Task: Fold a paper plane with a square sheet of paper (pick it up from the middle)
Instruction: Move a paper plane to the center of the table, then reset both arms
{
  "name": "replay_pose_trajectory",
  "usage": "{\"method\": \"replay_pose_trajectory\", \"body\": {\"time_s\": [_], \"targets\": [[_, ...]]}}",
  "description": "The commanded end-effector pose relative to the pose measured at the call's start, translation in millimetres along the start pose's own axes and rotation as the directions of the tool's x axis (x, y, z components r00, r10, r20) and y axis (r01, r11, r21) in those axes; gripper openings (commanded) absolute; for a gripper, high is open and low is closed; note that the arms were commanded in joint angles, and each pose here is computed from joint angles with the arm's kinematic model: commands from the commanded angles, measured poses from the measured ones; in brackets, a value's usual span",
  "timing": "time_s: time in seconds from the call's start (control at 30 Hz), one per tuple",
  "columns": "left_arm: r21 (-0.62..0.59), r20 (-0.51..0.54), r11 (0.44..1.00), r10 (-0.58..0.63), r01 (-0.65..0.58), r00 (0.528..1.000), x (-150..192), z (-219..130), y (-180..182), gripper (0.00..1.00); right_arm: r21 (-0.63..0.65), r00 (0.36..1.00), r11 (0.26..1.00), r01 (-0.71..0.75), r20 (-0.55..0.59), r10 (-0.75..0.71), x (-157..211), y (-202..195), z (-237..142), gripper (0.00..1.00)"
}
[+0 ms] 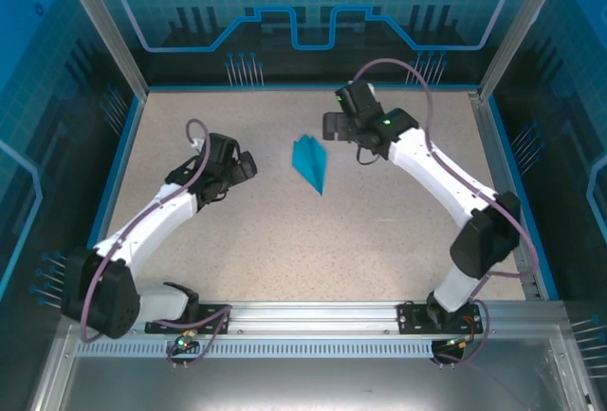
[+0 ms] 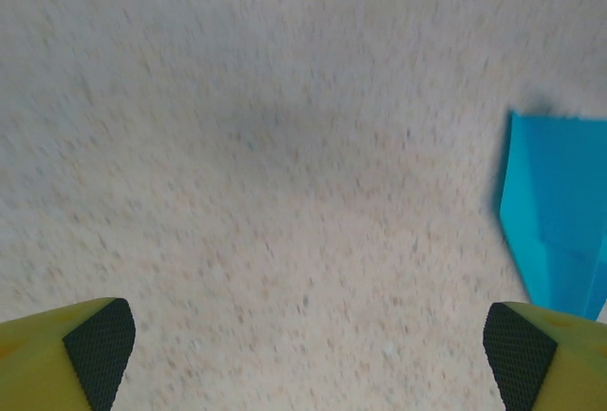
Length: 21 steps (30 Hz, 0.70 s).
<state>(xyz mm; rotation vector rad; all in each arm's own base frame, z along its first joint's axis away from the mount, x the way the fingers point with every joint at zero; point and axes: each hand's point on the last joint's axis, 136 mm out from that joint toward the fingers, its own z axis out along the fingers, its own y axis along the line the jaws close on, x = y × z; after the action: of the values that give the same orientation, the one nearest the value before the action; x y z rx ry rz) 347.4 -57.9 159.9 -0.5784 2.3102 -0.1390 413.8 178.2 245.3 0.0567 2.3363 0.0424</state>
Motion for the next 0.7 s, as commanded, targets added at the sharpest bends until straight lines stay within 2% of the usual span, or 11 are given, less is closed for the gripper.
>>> {"method": "replay_pose_trajectory", "body": {"time_s": [0.0, 0.07, 0.13, 0.27, 0.33, 0.43, 0.53, 0.67], "targets": [[-0.094, 0.185, 0.995, 0.028, -0.010, 0.982, -33.1, -4.1, 29.1, 0.98, 0.190, 0.996, 0.982, 0.017, 0.086, -0.033, -5.1, -64.2, -0.1, 0.99], [-0.139, 0.258, 0.990, 0.039, -0.003, 0.965, -41.5, -4.6, 46.6, 0.98, 0.259, 0.991, 0.965, -0.032, 0.130, -0.002, 4.2, -101.5, -1.5, 0.99], [-0.136, 0.322, 0.991, 0.065, -0.022, 0.945, -43.3, -1.0, 57.6, 0.99, 0.296, 0.980, 0.948, -0.115, 0.190, 0.059, 17.3, -141.0, -3.8, 0.99], [-0.168, 0.369, 0.984, 0.119, -0.060, 0.922, -39.2, 4.9, 78.2, 0.98, 0.332, 0.954, 0.915, -0.229, 0.264, 0.143, 48.4, -198.6, -10.5, 0.99], [-0.171, 0.363, 0.983, 0.124, -0.065, 0.923, -35.7, 12.4, 87.8, 0.98, 0.368, 0.959, 0.902, -0.225, 0.249, 0.138, 73.2, -217.0, -4.4, 0.99], [-0.163, 0.369, 0.981, 0.162, -0.108, 0.915, -31.8, 23.9, 93.4, 0.99, 0.434, 0.967, 0.883, -0.178, 0.242, 0.075, 103.6, -238.2, 6.9, 0.99], [-0.117, 0.383, 0.980, 0.194, -0.161, 0.903, -28.2, 35.4, 90.7, 0.98, 0.458, 0.969, 0.869, -0.187, 0.232, 0.086, 125.9, -253.1, 18.6, 0.99], [-0.018, 0.393, 0.970, 0.230, -0.243, 0.890, -21.5, 48.8, 74.9, 0.98, 0.398, 0.964, 0.905, -0.147, 0.262, 0.041, 125.3, -243.8, 34.8, 0.99]]}}
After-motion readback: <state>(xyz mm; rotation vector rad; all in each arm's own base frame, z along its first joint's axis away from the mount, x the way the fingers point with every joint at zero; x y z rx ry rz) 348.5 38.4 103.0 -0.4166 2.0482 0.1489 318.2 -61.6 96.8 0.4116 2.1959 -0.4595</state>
